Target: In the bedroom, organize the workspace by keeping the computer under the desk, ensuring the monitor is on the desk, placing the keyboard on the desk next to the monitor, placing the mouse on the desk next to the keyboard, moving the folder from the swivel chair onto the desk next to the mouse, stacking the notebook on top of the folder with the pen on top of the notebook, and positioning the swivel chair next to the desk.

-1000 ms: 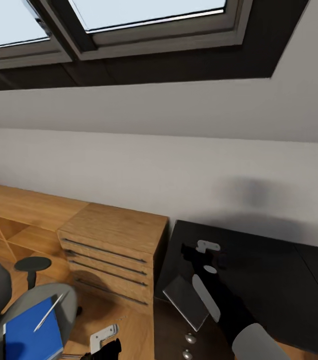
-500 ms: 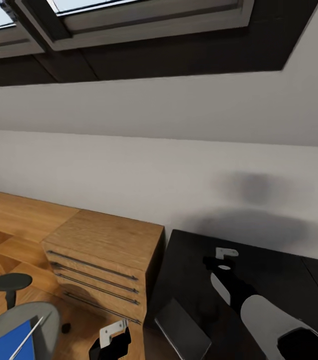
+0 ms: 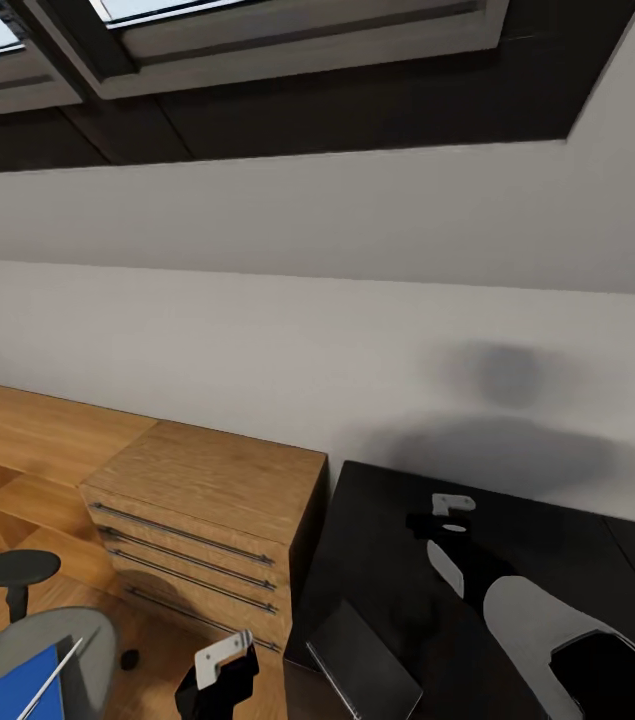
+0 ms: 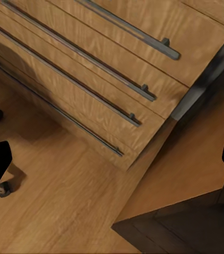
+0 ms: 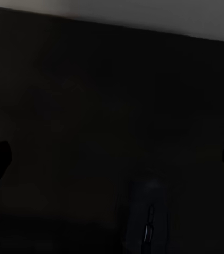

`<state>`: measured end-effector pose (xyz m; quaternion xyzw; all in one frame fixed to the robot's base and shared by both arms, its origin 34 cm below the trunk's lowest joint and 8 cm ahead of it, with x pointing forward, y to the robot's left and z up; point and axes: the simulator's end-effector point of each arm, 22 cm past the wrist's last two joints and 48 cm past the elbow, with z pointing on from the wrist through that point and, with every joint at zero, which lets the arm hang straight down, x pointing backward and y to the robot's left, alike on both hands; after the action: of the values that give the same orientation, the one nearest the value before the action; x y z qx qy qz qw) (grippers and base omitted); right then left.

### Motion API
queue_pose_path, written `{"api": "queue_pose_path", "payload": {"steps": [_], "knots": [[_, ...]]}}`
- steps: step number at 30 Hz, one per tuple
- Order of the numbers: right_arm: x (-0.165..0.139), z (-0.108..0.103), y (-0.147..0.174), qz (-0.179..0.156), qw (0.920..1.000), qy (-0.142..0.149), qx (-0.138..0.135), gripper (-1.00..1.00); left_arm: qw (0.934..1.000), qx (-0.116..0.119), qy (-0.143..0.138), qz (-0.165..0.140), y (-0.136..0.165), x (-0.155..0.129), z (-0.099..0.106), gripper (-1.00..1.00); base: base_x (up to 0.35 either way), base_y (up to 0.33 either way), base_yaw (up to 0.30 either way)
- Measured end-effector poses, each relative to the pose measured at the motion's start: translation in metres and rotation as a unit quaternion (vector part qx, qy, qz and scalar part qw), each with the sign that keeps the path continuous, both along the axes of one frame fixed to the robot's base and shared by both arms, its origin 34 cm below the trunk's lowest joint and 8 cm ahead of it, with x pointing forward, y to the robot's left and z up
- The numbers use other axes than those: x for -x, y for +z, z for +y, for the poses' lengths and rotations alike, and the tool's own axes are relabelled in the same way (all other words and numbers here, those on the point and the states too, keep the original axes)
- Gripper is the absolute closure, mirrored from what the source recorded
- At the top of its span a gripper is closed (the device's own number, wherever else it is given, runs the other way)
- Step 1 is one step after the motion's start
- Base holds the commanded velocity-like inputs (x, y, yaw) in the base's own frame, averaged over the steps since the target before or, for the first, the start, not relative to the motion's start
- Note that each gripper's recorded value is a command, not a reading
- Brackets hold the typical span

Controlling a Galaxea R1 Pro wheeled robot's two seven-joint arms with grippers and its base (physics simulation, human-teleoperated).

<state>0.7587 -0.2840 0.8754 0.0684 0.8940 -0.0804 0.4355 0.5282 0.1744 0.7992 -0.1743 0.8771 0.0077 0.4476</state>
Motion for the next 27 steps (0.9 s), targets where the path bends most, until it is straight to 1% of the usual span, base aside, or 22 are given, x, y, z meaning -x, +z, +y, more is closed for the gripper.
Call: {"api": "queue_pose_path", "payload": {"steps": [1, 2, 5, 6, 14, 15, 18, 20, 27], "knots": [[0.0, -0.003, 0.0, 0.003, 1.0, -0.001, 0.001, -1.0, 1.0, 0.0, 0.0, -0.001, 0.0, 0.0, 0.0, -1.0, 0.0, 0.0, 0.0], [0.0, -0.01, 0.0, 0.011, 0.9999, -0.005, 0.003, -1.0, 1.0, 0.0, 0.001, -0.003, 0.001, -0.001, 0.0, -1.0, 0.0, 0.0, 0.0], [0.002, -0.015, -0.001, 0.021, 0.9997, -0.006, 0.005, -1.0, 1.0, 0.0, 0.002, -0.003, 0.001, -0.001, 0.0, -1.0, 0.0, 0.0, 0.0], [0.003, -0.017, -0.003, 0.032, 0.9995, -0.006, 0.005, -1.0, 1.0, 0.001, 0.002, -0.004, 0.002, -0.001, 0.001, -1.0, 0.0, 0.0, 0.0], [0.01, -0.018, -0.015, 0.063, 0.998, -0.006, 0.004, -1.0, 1.0, 0.001, 0.004, -0.005, -0.002, -0.003, 0.001, -1.0, 0.0, 0.0, 0.0], [0.013, -0.017, -0.02, 0.072, 0.9974, -0.011, -0.005, -1.0, 1.0, 0.001, 0.004, -0.005, -0.003, -0.003, 0.002, -1.0, 0.0, 0.0, 0.0], [0.015, -0.016, -0.025, 0.079, 0.9966, -0.016, -0.017, -1.0, 1.0, 0.001, 0.005, -0.005, -0.006, -0.004, 0.002, -1.0, 0.0, 0.0, 0.0], [0.019, -0.013, -0.032, 0.094, 0.9947, -0.023, -0.035, -1.0, 1.0, 0.001, 0.005, -0.005, -0.008, -0.004, 0.002, -1.0, 0.0, 0.0, 0.0], [0.019, -0.012, -0.041, 0.1, 0.9938, -0.025, -0.041, -1.0, 1.0, 0.001, 0.005, -0.005, -0.016, -0.006, 0.002, -1.0, 0.0, 0.0, 0.0]]}}
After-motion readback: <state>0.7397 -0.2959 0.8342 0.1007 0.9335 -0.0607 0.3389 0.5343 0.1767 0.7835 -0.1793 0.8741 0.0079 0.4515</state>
